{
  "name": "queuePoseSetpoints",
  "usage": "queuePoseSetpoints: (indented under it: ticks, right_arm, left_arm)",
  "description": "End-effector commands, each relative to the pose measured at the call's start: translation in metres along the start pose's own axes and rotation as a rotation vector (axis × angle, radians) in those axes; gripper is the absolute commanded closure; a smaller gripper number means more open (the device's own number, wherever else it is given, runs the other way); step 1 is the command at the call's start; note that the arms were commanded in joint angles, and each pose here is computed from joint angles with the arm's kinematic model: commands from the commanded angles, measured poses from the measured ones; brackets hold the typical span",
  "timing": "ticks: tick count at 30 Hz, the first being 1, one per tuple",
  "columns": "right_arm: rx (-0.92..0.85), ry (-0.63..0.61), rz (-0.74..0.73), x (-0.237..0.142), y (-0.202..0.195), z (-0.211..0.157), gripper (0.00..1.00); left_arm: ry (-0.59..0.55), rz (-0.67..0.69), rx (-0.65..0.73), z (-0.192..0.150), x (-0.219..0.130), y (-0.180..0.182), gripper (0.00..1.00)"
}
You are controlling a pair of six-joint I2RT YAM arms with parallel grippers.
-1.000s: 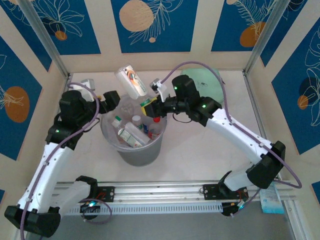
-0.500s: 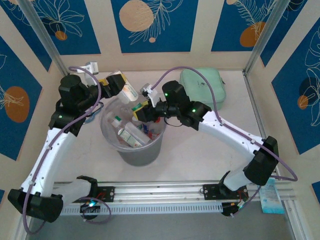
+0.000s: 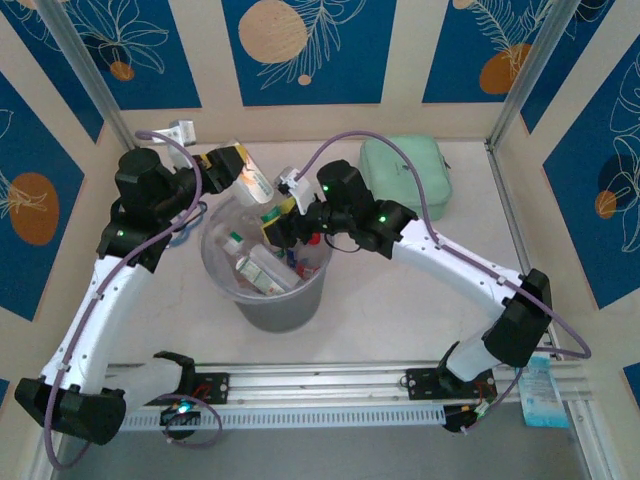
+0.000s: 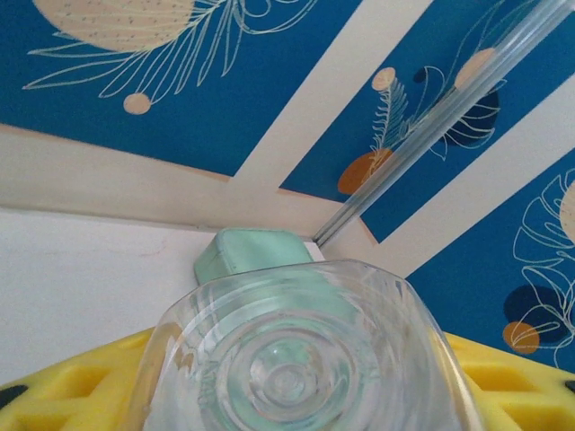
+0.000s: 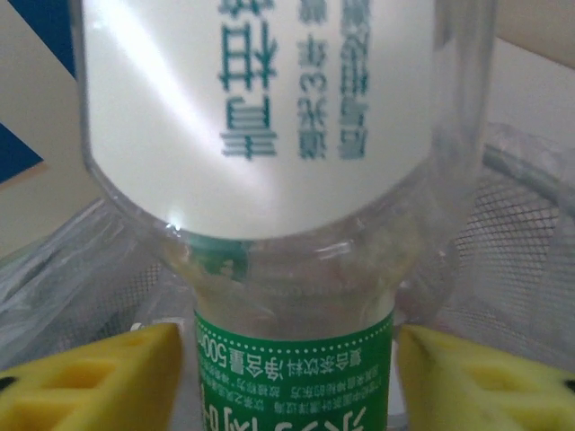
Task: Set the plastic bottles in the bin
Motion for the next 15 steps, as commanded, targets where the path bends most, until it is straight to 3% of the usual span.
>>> queuePoseSetpoints:
  ticks: [1, 3, 8, 15]
  right_arm:
    - [-0.047, -0.063, -0.051, -0.033, 0.010, 0.015, 0.29]
    - [-0.060, -0.110, -0.072, -0.053, 0.014, 0.020, 0.21]
    - [-0.083, -0.205, -0.111, -0.093, 0.018, 0.024, 0.20]
    - [-0.022, -0.259, -0.137, -0.117, 0.002, 0.017, 0.21]
  left_arm:
    - [-0.089, -0.065, 0.132, 0.019, -0.002, -0.021, 0.58]
    - [-0.097, -0.085, 0.195, 0.019, 0.002, -0.029, 0.61]
    - [-0.082, -0.097, 0.377, 0.009, 0.016, -0.045, 0.68]
    - [-0.137, -0.009, 0.541, 0.000, 0.026, -0.052, 0.94]
Point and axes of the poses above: each hand's point on the last joint's axis, 136 mm out from that joint toward the fingers, its own x axis out along the fingers, its own y axis along the line the jaws close on, z = x × y, the point moved 9 cm from there along -x, back along the fingers, and after that the axes turned 9 degrees about x, right-handed, at the moved point
